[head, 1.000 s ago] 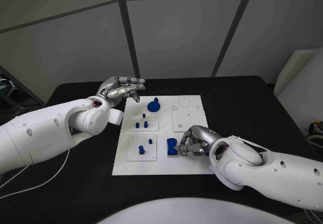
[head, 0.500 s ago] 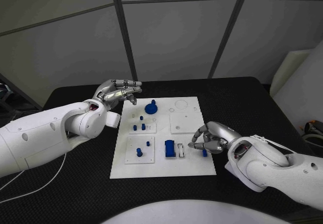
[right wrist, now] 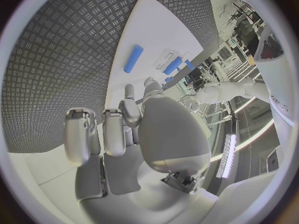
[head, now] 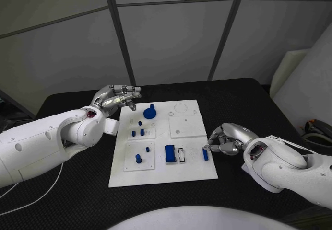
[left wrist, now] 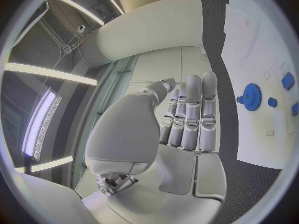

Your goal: Assemble the parts on the task board

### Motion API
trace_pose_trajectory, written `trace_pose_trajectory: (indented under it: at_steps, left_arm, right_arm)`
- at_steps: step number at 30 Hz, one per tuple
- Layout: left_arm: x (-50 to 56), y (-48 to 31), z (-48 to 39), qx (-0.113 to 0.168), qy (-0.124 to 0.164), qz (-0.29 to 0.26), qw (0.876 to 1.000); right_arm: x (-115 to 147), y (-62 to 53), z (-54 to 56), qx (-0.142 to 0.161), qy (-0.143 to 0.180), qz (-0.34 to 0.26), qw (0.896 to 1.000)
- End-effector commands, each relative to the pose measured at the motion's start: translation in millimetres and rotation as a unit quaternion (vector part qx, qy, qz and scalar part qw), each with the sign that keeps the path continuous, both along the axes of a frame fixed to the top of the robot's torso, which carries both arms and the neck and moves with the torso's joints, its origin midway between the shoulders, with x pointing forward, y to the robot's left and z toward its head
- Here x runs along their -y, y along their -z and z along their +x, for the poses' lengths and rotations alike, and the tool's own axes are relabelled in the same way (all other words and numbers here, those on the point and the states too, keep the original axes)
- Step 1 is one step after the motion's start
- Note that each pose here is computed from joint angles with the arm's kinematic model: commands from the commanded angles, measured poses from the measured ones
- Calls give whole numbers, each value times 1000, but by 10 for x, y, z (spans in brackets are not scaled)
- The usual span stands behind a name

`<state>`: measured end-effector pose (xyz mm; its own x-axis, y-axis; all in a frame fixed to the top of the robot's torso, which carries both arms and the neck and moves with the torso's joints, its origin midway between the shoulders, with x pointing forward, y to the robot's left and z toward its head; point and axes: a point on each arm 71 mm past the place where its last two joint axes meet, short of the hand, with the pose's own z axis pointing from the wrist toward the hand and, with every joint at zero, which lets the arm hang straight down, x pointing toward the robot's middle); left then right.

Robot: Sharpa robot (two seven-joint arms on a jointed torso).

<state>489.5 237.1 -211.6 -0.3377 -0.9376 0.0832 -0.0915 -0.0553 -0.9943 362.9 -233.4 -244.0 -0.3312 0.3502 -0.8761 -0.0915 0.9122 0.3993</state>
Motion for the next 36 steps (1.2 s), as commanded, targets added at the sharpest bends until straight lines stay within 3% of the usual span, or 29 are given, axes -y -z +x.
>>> trace_pose_trajectory:
  at_steps: [1, 23, 36]
  left_arm:
    - [8, -11, -3, 3, 5, -4, 1000]
    - [9, 7, -17, 1, 6, -5, 1000]
    - [-7, 9, -18, 1, 4, -4, 1000]
  right_arm:
    - [5, 20, 1, -4, -9, -46, 999]
    - [-119, 179, 71, -37, -24, -76, 996]
    - [-184, 349, -16, -71, -39, -102, 991]
